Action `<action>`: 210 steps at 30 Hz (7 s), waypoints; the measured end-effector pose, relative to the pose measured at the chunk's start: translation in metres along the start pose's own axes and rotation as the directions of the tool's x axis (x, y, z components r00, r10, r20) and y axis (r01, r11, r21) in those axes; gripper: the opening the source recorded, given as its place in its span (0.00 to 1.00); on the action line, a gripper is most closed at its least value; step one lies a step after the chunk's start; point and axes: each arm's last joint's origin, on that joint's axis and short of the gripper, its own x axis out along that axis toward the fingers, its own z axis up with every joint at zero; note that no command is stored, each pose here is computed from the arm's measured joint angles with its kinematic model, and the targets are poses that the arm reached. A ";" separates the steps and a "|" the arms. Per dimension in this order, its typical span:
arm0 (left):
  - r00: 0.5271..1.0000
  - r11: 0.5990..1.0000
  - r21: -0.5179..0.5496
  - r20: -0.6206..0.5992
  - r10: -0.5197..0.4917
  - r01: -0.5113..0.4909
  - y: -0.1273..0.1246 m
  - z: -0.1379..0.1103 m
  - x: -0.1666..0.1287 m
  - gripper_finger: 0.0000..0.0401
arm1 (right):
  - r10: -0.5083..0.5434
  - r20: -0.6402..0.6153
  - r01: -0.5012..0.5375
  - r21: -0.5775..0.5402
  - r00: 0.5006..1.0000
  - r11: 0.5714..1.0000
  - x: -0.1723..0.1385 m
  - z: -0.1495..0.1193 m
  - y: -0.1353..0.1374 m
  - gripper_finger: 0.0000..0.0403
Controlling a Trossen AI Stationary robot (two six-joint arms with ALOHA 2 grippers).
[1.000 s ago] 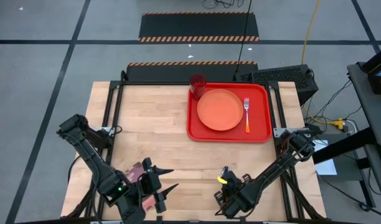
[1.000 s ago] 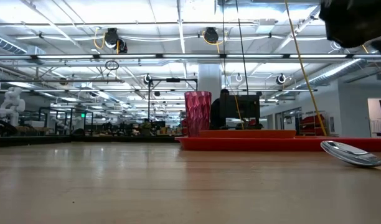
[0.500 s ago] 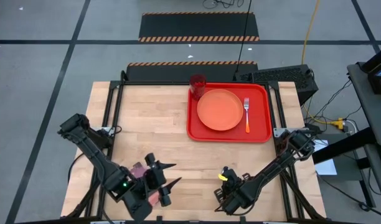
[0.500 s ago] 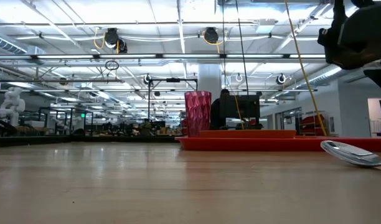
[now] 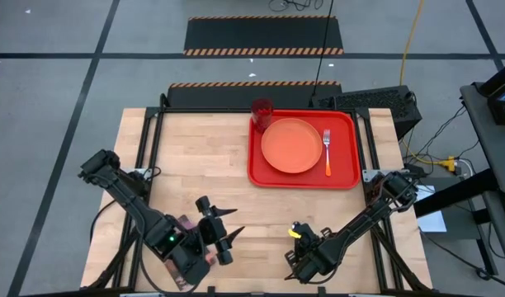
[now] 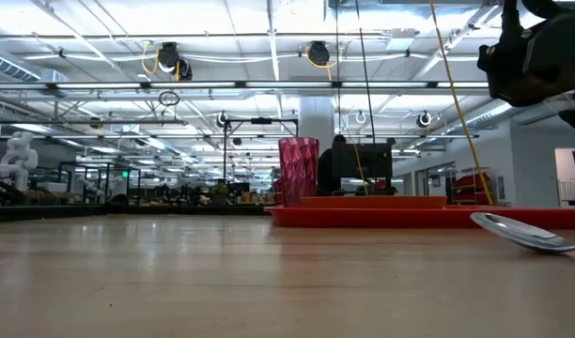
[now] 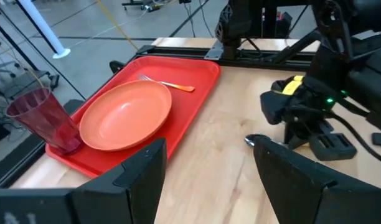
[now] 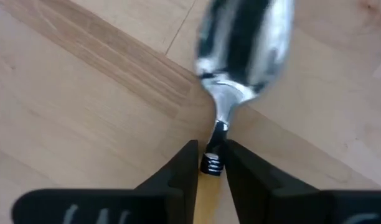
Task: Pick and place plate/cup/fork/spoon on tray
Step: Put the yellow spoon beside the orange fork on the red tray, then return to Home Position
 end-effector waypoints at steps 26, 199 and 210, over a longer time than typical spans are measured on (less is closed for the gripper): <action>0.999 1.000 0.030 -0.039 0.003 -0.002 0.008 0.004 0.015 0.61 | 0.007 0.054 0.000 -0.114 0.999 0.993 -0.023 0.009 -0.011 0.07; 0.938 0.944 0.248 -0.218 0.271 -0.216 0.092 -0.004 0.109 0.61 | 0.940 0.230 -0.138 -0.953 0.253 0.271 -0.040 0.114 -0.192 0.02; 0.888 0.944 0.193 -0.330 0.319 -0.268 0.127 -0.045 0.123 0.61 | 0.952 0.245 -0.209 -0.937 0.184 0.281 -0.004 0.100 -0.213 0.01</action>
